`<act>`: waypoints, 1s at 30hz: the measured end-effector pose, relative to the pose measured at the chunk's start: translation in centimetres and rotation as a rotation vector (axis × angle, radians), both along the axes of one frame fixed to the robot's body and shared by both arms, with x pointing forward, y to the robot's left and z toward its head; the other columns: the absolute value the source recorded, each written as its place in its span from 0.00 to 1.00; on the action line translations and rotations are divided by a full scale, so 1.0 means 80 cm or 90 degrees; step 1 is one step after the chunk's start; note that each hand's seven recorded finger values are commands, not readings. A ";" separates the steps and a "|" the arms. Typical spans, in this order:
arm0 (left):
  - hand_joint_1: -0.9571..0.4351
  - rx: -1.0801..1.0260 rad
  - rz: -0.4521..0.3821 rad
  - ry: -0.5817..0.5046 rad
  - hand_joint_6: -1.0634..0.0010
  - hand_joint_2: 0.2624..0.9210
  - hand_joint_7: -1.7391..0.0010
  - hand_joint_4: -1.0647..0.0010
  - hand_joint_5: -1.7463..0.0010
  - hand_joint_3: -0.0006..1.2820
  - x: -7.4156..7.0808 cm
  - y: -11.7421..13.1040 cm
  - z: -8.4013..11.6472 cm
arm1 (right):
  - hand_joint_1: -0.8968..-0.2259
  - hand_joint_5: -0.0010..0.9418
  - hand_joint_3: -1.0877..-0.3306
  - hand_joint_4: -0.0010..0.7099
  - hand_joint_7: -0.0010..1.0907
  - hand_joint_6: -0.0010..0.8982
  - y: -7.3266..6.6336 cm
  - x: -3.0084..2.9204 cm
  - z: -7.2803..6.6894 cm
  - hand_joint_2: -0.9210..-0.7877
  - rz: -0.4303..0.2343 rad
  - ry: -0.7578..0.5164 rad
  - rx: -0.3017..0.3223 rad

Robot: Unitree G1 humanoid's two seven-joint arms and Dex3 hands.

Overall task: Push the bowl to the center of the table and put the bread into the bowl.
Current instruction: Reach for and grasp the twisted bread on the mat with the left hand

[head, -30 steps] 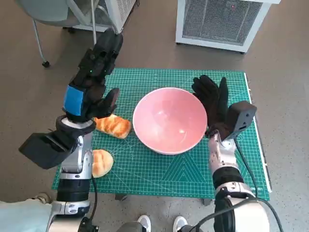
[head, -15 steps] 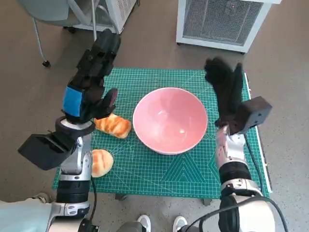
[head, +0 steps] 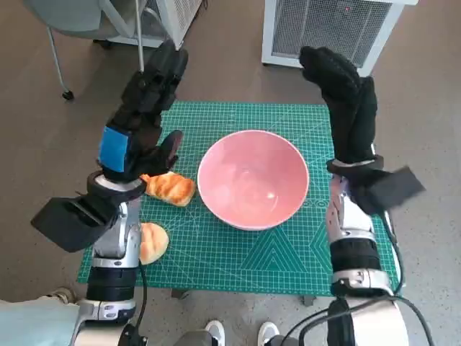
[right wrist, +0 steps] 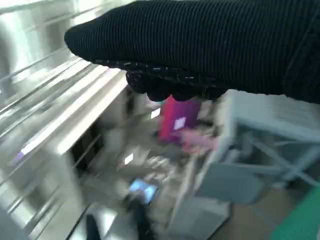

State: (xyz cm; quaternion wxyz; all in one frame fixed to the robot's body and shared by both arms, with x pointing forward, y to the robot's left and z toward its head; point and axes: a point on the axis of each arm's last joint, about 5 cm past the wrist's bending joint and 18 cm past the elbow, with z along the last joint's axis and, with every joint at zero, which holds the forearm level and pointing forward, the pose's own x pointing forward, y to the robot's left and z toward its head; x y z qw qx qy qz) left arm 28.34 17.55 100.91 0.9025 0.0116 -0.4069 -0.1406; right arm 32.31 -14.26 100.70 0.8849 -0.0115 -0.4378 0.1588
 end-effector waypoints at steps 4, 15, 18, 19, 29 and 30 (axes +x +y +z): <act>0.21 0.003 -0.007 -0.014 0.72 1.00 0.99 0.80 1.00 0.37 0.002 -0.001 0.005 | 0.24 0.01 0.43 0.36 0.58 0.05 -0.002 -0.0053 0.003 0.00 0.007 -0.023 -0.021; 0.21 0.009 -0.022 -0.031 0.70 1.00 0.99 0.79 1.00 0.33 0.005 -0.001 0.010 | 0.19 0.01 0.43 0.36 0.58 0.05 -0.005 -0.0133 0.010 0.00 0.009 -0.047 -0.037; 0.21 0.017 -0.025 -0.032 0.70 1.00 0.99 0.79 1.00 0.32 0.005 0.000 0.010 | 0.19 0.01 0.43 0.36 0.58 0.05 -0.005 -0.0148 0.010 0.00 0.010 -0.047 -0.038; 0.21 0.021 -0.025 -0.033 0.71 1.00 0.99 0.79 1.00 0.32 0.005 0.001 0.010 | 0.19 0.01 0.43 0.36 0.58 0.05 -0.005 -0.0154 0.010 0.00 0.011 -0.047 -0.038; 0.22 0.261 0.090 -0.013 0.79 1.00 1.00 0.85 1.00 0.28 0.001 0.053 0.034 | 0.28 0.01 0.41 0.36 0.58 0.05 -0.004 -0.0196 0.013 0.00 0.014 -0.063 -0.037; 0.22 0.298 0.110 -0.002 0.80 1.00 1.00 0.85 1.00 0.25 0.001 0.061 0.038 | 0.28 0.01 0.41 0.36 0.59 0.04 -0.004 -0.0200 0.013 0.00 0.014 -0.065 -0.037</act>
